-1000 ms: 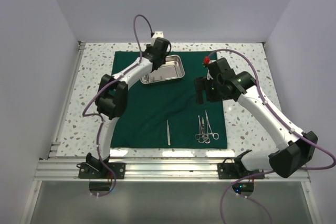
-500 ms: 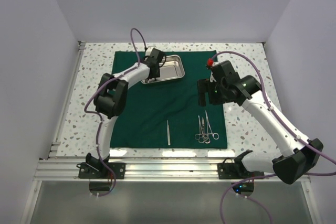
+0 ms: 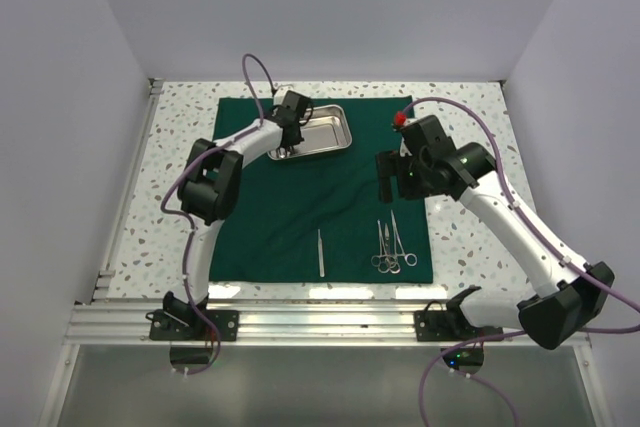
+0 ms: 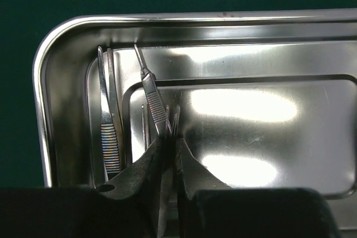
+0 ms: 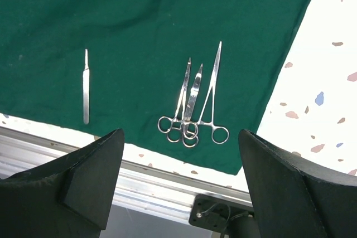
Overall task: Open and lay out the surgical kit
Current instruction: Pick up the medical item from the container.
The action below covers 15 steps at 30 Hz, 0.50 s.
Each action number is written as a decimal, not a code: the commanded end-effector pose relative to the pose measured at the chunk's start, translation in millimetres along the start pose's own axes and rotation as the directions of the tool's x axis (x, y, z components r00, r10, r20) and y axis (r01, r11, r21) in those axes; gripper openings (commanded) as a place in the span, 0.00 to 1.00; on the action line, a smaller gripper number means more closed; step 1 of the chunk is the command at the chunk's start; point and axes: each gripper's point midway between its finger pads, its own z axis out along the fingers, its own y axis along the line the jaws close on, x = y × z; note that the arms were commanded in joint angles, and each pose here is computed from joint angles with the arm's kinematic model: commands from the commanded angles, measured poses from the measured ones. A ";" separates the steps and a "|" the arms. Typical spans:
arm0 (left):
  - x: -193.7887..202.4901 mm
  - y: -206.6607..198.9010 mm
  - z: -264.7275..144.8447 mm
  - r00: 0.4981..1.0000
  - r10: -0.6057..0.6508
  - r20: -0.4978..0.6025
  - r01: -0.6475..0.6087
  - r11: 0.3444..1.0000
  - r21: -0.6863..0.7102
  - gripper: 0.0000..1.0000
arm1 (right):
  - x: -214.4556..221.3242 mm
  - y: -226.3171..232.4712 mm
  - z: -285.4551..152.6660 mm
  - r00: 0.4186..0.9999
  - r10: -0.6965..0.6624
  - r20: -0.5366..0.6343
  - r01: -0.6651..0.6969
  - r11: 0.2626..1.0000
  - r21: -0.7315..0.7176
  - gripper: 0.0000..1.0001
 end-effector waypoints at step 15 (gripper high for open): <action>-102.7 -30.0 -11.4 0.985 -0.002 0.175 -0.032 0.981 0.189 0.00 | -6.7 6.2 5.5 1.000 0.019 0.010 -0.019 1.000 -0.025 0.85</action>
